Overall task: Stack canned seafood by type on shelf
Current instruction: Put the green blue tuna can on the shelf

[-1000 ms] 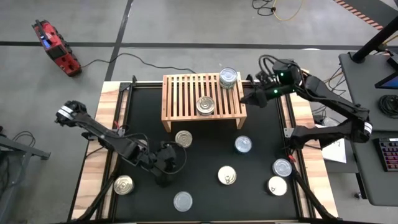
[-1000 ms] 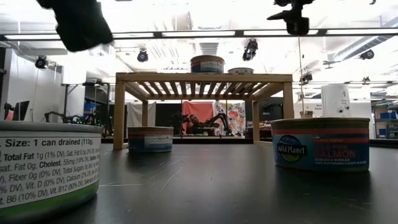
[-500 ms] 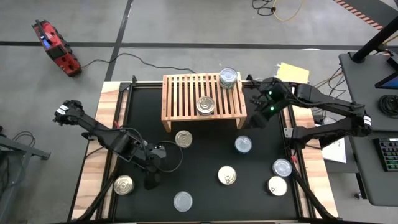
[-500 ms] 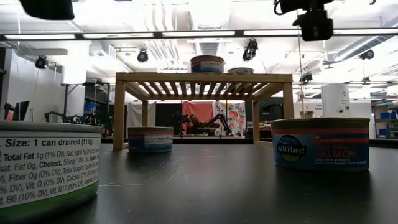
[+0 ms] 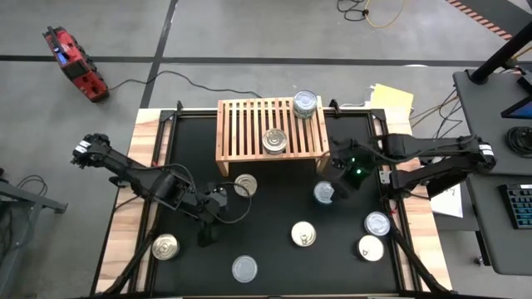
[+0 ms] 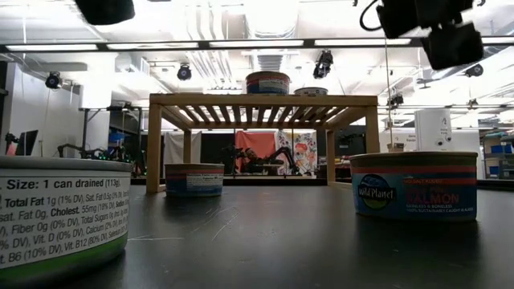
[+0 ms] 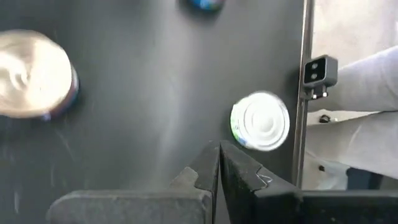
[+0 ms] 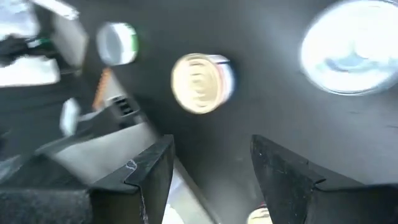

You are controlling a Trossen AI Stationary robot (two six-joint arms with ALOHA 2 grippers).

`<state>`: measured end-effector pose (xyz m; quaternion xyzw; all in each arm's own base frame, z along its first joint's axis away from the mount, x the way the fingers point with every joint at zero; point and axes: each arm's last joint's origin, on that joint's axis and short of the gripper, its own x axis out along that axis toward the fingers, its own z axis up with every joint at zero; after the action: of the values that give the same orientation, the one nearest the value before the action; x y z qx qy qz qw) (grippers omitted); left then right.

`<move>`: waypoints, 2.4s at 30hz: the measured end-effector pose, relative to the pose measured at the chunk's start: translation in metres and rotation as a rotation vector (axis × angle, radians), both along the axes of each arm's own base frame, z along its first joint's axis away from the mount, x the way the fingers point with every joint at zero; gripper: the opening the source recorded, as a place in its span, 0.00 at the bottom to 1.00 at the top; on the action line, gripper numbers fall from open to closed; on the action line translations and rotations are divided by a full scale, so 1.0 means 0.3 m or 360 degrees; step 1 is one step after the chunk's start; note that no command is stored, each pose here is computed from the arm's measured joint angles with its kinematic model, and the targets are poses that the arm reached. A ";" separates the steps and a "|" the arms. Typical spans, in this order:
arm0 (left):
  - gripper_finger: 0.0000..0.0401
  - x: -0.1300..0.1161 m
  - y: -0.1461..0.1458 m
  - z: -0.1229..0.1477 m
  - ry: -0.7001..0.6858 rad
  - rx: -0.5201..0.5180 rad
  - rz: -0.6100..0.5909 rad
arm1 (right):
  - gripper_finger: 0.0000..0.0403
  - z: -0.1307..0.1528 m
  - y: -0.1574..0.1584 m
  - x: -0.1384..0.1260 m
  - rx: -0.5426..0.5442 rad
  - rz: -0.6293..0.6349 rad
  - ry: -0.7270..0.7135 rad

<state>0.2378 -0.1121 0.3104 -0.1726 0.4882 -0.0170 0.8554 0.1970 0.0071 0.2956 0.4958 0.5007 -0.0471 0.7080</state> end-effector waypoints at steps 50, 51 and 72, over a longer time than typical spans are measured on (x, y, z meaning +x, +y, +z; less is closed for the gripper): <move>0.00 0.033 0.076 -0.114 -0.0974 0.0101 0.0292 | 0.03 -0.432 0.033 0.090 -0.0658 -0.0058 0.0258; 0.00 0.033 0.076 -0.116 -0.0964 0.0106 0.0291 | 0.03 -0.428 0.038 0.104 -0.0642 -0.0074 0.0193; 0.00 0.079 0.055 -0.223 -0.0707 0.0051 0.0344 | 0.03 -0.409 0.048 0.120 -0.0760 -0.0188 0.0365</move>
<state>0.2614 -0.0956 0.2435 -0.2022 0.2671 0.0448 0.9411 0.2330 0.0215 0.1728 0.3345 0.5225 -0.2609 0.7396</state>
